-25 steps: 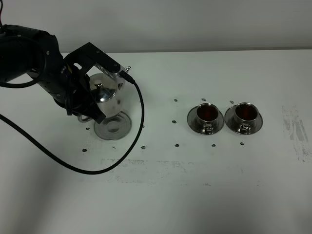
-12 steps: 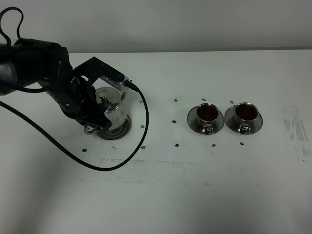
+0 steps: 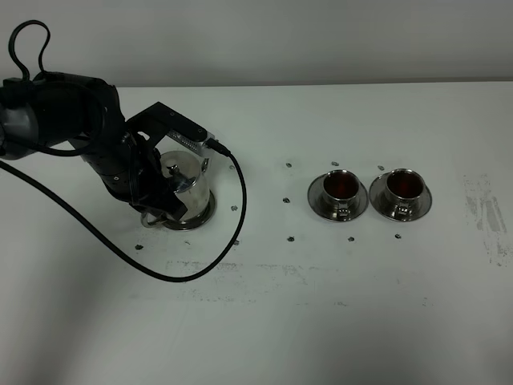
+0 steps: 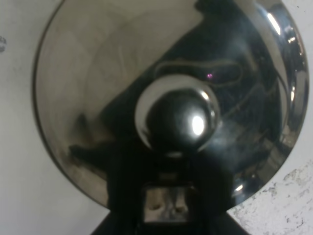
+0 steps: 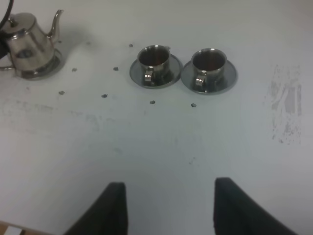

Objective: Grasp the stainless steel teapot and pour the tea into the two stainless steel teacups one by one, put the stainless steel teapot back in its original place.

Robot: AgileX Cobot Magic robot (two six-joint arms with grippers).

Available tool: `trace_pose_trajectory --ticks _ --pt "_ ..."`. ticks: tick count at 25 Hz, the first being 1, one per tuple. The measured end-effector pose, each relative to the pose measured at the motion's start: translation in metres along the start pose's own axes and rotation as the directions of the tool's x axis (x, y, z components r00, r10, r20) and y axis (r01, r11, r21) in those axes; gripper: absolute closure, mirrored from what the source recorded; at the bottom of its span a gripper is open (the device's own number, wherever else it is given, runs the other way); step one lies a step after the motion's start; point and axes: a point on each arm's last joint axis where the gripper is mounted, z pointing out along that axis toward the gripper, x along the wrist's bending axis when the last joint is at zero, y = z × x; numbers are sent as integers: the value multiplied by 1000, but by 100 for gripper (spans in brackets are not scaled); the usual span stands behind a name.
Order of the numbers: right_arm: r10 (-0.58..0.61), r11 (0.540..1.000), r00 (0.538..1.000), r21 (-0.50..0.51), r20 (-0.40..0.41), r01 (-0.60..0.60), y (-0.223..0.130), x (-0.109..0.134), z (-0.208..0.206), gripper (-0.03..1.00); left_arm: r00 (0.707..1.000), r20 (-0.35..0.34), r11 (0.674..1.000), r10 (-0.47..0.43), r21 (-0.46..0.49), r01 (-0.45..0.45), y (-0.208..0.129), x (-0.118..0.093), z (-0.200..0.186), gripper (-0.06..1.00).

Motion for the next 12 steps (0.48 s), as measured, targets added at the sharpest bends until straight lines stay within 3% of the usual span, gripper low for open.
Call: trace_pose_trajectory --ticks 12 --pt "1 1000 1000 0 0 -1 0 0 0 57 1000 5 1000 -6 5 6 0 0 4 71"
